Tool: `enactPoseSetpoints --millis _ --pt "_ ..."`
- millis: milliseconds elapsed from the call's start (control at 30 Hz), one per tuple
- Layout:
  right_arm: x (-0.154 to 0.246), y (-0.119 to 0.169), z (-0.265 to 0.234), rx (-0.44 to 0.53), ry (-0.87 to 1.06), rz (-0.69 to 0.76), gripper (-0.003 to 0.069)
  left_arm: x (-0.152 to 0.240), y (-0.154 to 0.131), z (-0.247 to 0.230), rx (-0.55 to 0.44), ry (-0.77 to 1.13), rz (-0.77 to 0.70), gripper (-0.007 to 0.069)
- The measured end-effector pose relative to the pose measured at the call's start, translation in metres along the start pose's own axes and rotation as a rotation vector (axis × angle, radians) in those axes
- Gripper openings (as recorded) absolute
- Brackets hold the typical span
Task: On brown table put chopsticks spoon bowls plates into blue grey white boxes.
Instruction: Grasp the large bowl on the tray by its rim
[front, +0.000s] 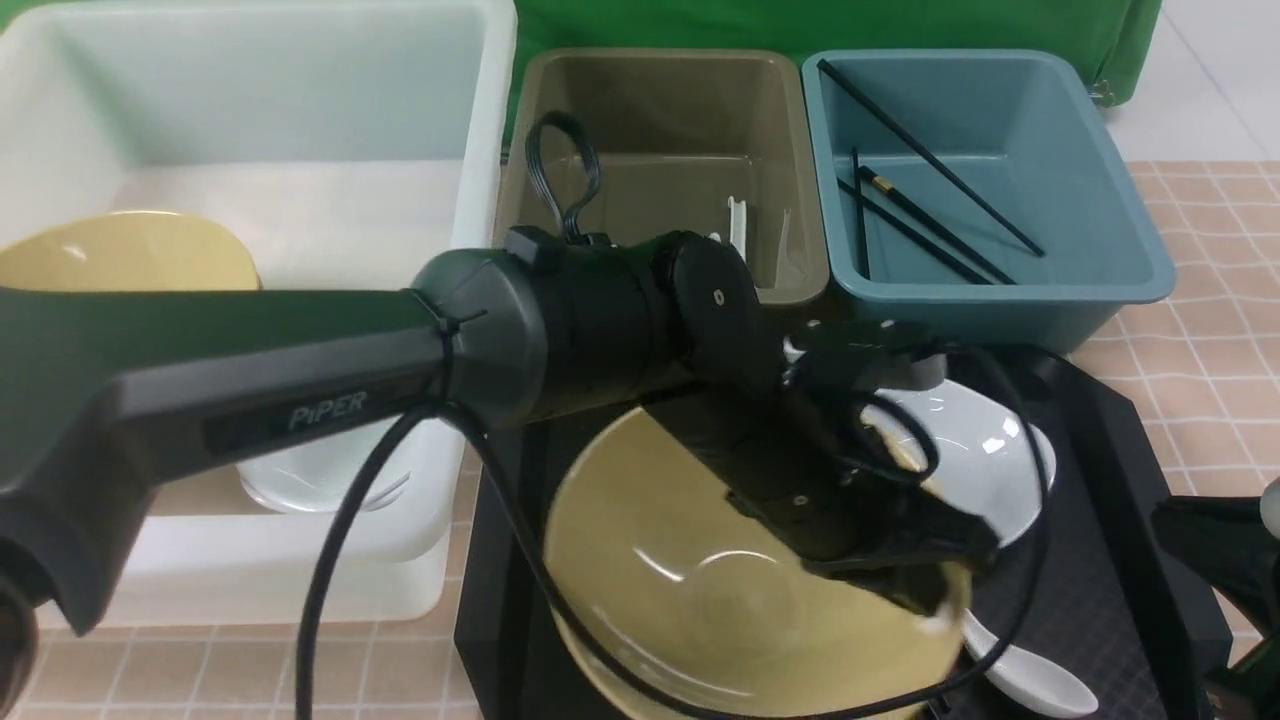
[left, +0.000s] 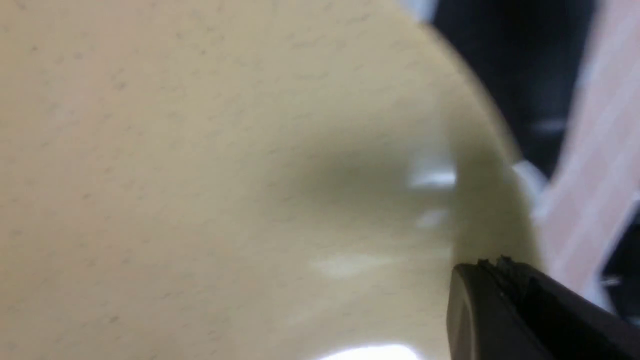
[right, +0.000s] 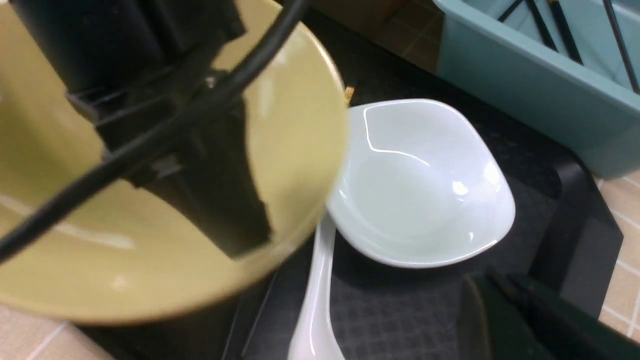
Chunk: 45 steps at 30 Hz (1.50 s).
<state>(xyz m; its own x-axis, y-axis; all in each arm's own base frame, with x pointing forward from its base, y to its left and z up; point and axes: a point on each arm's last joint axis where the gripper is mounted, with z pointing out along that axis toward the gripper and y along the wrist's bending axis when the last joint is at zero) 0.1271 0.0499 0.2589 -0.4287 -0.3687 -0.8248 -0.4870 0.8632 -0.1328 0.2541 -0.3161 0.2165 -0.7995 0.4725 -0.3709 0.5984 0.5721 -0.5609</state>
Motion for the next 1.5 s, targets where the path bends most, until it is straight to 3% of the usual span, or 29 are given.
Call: enactPoseSetpoints --millis 100,267,400,533,600,633,733,900,1033,1200,1300,1333,1500 --pt "0.0 0.0 0.0 0.0 0.0 0.001 0.0066 -0.006 -0.006 -0.004 0.042 -0.034 0.038 -0.0007" --pt "-0.001 0.0 0.0 0.004 -0.007 0.001 0.0068 -0.014 -0.009 -0.025 0.015 -0.062 0.101 -0.0007" --pt "-0.001 -0.001 0.0 0.006 -0.012 0.001 0.007 -0.025 -0.01 -0.079 -0.105 -0.103 0.174 0.0" --pt "-0.001 -0.001 0.0 0.007 -0.013 0.001 0.0073 -0.021 -0.008 -0.111 -0.263 -0.08 0.265 0.0055" --pt "-0.001 -0.001 0.0 0.007 -0.014 0.002 0.0076 -0.017 -0.005 -0.124 -0.365 -0.048 0.315 0.0122" --pt "-0.001 -0.001 0.0 0.007 -0.014 0.001 0.0076 -0.016 -0.004 -0.125 -0.377 -0.038 0.319 0.0137" --pt "-0.001 -0.001 0.0 0.007 -0.014 0.001 0.0079 -0.015 0.007 -0.119 -0.443 0.021 0.335 0.0291" --pt "-0.001 -0.001 0.0 0.007 -0.014 0.001 0.0087 -0.017 0.033 -0.098 -0.551 0.11 0.32 0.0477" --pt "-0.001 -0.001 0.0 0.007 -0.014 0.001 0.0088 -0.018 0.053 -0.085 -0.618 0.147 0.256 0.0531" --pt "-0.001 -0.001 0.0 0.007 -0.014 0.001 0.0088 -0.013 0.075 -0.057 -0.626 0.241 0.191 0.0486" --pt "-0.001 -0.001 0.0 0.007 -0.014 0.001 0.009 -0.01 0.083 -0.046 -0.623 0.281 0.178 0.0385" --pt "-0.001 -0.001 0.0 0.007 -0.014 0.001 0.009 -0.009 0.085 -0.043 -0.622 0.294 0.169 0.0286" --pt "-0.001 -0.001 0.0 0.008 -0.016 0.001 0.0095 -0.012 0.072 -0.058 -0.608 0.271 0.162 0.0169"
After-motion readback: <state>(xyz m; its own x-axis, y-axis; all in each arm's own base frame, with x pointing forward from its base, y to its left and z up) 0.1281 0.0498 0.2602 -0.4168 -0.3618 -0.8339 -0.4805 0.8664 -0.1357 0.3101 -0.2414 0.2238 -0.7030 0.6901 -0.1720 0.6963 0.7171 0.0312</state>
